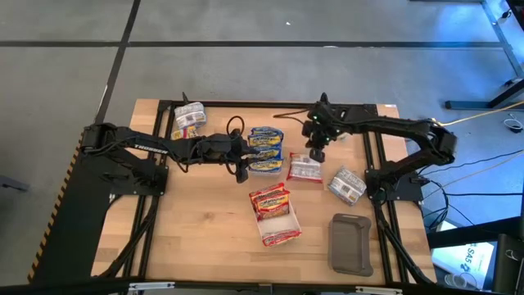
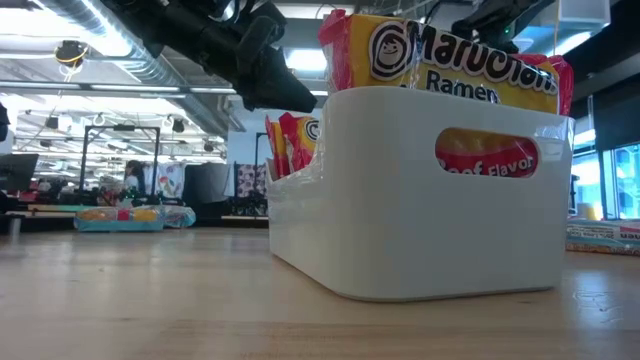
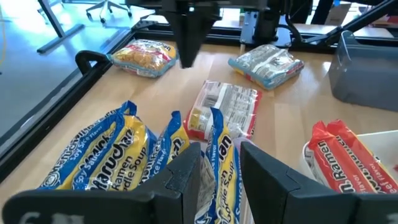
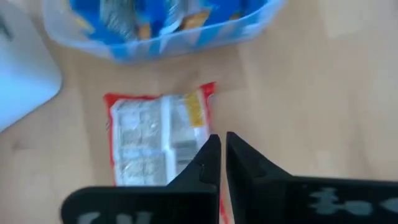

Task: Sort Maruchan noodles
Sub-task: Put the red noodle pack into the white bin

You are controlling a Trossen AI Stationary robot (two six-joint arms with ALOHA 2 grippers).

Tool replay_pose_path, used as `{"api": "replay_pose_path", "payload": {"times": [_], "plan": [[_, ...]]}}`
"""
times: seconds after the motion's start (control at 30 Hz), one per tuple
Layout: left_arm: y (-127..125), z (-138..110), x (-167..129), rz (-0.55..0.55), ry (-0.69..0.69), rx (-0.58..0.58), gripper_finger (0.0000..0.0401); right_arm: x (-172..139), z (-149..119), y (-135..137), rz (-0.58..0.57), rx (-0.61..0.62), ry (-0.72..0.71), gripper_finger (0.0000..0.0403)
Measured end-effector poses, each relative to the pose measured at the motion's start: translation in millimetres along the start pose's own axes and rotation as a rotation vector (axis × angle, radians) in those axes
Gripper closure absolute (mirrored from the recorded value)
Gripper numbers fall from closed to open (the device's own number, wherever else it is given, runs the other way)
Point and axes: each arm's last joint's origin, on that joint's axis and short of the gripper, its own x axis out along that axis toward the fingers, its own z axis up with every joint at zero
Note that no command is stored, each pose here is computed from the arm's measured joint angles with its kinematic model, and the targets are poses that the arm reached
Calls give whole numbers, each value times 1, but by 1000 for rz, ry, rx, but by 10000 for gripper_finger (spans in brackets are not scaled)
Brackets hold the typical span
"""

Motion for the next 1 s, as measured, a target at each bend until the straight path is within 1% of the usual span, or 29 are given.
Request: {"api": "replay_pose_path", "payload": {"times": [0.07,0.13,0.2,0.23,0.3,0.33,0.37,0.47,0.6,0.67,0.8,0.9,1.0], "plan": [[0,0,0,0,0,0,295,0,-1,0,14,31,9,402],[-1,0,0,-2,4,0,295,-3,-7,8,123,36,49,401],[-2,-1,0,-5,12,3,295,0,-8,24,250,-1,53,401],[-2,-1,0,-7,13,3,295,5,-11,31,283,-23,61,401],[-2,-1,0,-8,11,3,295,20,-20,45,291,-62,107,401],[-2,-1,0,-8,12,3,295,27,-21,49,260,-86,108,401],[-2,-1,0,-8,12,4,295,34,-23,52,201,-95,112,401],[-2,-1,0,-7,12,4,295,46,-27,52,41,-73,128,400],[-2,-1,0,-7,13,4,295,56,-27,43,-63,-29,134,400],[-2,-2,0,-7,15,4,295,62,-26,34,-112,17,126,400],[-2,-2,0,9,17,5,295,75,-19,19,-139,114,57,400],[-1,-2,0,16,20,5,295,84,-14,11,-156,136,-2,400],[-1,-2,0,17,19,5,295,88,-5,2,-199,180,-68,400]]}}
